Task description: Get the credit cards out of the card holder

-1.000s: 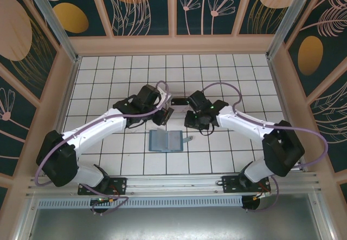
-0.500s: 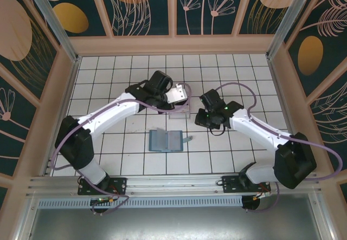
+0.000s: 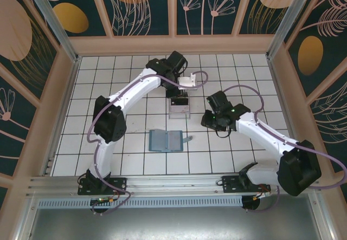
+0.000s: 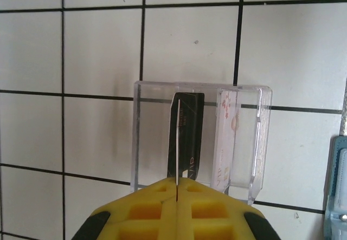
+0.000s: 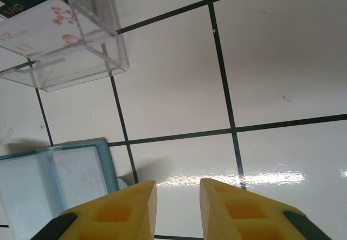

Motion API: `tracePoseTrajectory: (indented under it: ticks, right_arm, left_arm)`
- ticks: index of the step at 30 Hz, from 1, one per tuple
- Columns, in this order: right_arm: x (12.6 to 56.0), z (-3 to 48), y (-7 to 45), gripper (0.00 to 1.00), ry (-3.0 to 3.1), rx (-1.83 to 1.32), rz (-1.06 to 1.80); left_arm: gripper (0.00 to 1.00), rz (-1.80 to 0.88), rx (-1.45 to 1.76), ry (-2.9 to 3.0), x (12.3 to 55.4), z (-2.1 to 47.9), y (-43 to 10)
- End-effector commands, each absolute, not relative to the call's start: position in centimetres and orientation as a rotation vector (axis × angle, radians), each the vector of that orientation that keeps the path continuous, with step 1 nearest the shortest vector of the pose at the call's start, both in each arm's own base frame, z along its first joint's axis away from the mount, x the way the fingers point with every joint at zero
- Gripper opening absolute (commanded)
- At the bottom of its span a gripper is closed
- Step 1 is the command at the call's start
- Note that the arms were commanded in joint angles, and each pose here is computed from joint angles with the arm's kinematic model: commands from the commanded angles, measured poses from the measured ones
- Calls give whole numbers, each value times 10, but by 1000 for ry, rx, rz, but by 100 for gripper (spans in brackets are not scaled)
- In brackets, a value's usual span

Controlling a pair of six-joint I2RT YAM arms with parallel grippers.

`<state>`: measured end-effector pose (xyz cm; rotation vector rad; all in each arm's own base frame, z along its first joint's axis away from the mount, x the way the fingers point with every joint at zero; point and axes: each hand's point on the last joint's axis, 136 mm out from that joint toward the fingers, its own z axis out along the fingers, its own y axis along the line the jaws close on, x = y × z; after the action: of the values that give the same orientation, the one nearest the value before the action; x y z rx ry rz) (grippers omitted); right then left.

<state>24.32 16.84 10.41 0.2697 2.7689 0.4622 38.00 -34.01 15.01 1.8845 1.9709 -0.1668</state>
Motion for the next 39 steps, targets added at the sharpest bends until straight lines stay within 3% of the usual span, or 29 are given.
tracePoseTrajectory:
  ticks: [1, 25, 29, 34, 39]
  right_arm:
    - [239, 104, 158, 28, 2765, 281, 431]
    - [237, 98, 158, 28, 2783, 275, 442]
    - [239, 101, 158, 28, 2779, 273, 444]
    - [241, 106, 159, 28, 2769, 273, 443]
    - [242, 110, 158, 28, 2757, 279, 442]
  left_arm:
    - [0, -206, 1983, 2008, 367, 142, -331]
    - [0, -228, 2035, 2080, 381, 88, -342]
    - [11, -203, 2019, 2061, 389, 93, -345]
    - [32, -157, 1976, 2002, 403, 110, -352]
    - [35, -102, 1930, 1960, 413, 127, -354]
